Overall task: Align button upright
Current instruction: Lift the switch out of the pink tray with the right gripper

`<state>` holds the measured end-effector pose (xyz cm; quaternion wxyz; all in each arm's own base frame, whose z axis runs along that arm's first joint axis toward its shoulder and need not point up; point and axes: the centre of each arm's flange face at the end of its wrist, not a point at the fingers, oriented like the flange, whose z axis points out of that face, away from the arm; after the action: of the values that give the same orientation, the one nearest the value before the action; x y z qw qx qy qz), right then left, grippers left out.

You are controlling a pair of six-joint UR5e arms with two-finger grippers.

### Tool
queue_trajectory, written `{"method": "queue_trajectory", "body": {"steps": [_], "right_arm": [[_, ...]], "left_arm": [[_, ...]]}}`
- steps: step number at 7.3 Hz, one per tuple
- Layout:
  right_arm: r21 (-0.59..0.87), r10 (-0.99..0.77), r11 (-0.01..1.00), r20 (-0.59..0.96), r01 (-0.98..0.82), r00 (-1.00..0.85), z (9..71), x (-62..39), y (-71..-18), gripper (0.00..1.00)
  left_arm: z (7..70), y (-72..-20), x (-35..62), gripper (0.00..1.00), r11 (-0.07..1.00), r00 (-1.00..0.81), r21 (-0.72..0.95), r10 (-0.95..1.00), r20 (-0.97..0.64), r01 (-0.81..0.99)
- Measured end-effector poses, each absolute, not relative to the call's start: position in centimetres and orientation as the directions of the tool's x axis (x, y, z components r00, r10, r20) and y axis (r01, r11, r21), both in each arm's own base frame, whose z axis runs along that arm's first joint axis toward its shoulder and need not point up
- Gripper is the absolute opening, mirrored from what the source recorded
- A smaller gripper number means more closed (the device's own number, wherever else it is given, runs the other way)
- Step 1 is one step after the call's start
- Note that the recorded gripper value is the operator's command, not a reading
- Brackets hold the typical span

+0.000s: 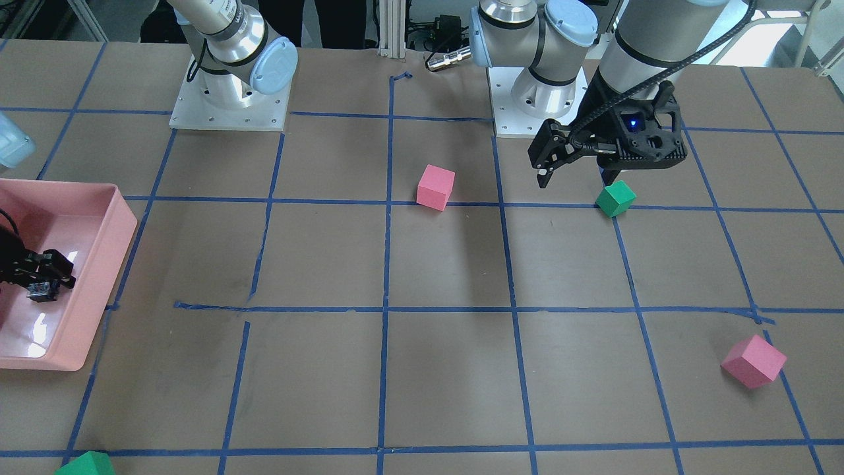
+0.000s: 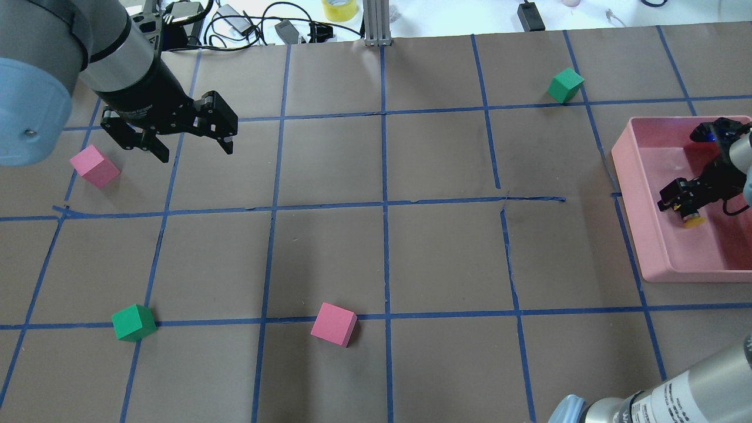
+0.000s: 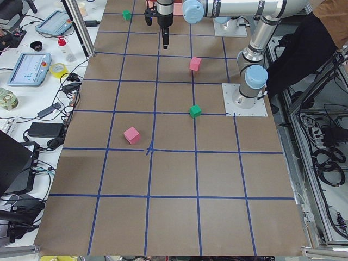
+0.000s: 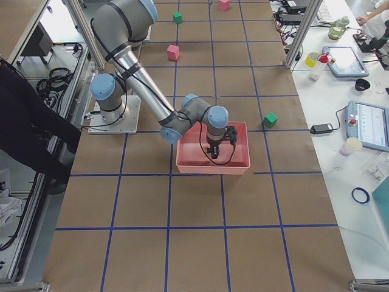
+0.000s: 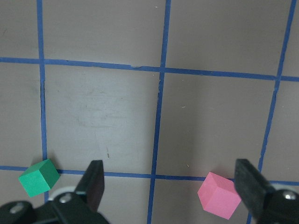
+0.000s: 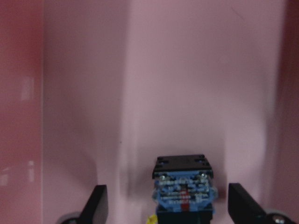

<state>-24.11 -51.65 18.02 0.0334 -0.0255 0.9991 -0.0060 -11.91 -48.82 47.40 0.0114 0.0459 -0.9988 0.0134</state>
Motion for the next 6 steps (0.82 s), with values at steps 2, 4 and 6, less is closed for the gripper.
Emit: {"method": "queue_trajectory", "body": {"steps": [2, 4, 6], "right_arm": [[-0.013, -0.047, 0.999, -0.057, -0.046, -0.997, 18.5, -24.2, -51.7, 0.00], [-0.033, -0.049, 0.998, -0.033, -0.048, -0.998, 20.3, -24.5, -52.3, 0.00], [-0.046, -0.057, 0.997, -0.018, -0.057, -0.998, 24.4, -25.0, -53.7, 0.00]], "left_arm": [[47.4, -48.8, -11.9, 1.00, 0.995, -0.996, -0.027, -0.091, 0.024, -0.092], [47.4, -48.8, -11.9, 1.00, 0.995, -0.996, -0.027, -0.091, 0.024, -0.092], [47.4, -48.8, -11.9, 1.00, 0.995, -0.995, -0.026, -0.092, 0.024, -0.092]]}}
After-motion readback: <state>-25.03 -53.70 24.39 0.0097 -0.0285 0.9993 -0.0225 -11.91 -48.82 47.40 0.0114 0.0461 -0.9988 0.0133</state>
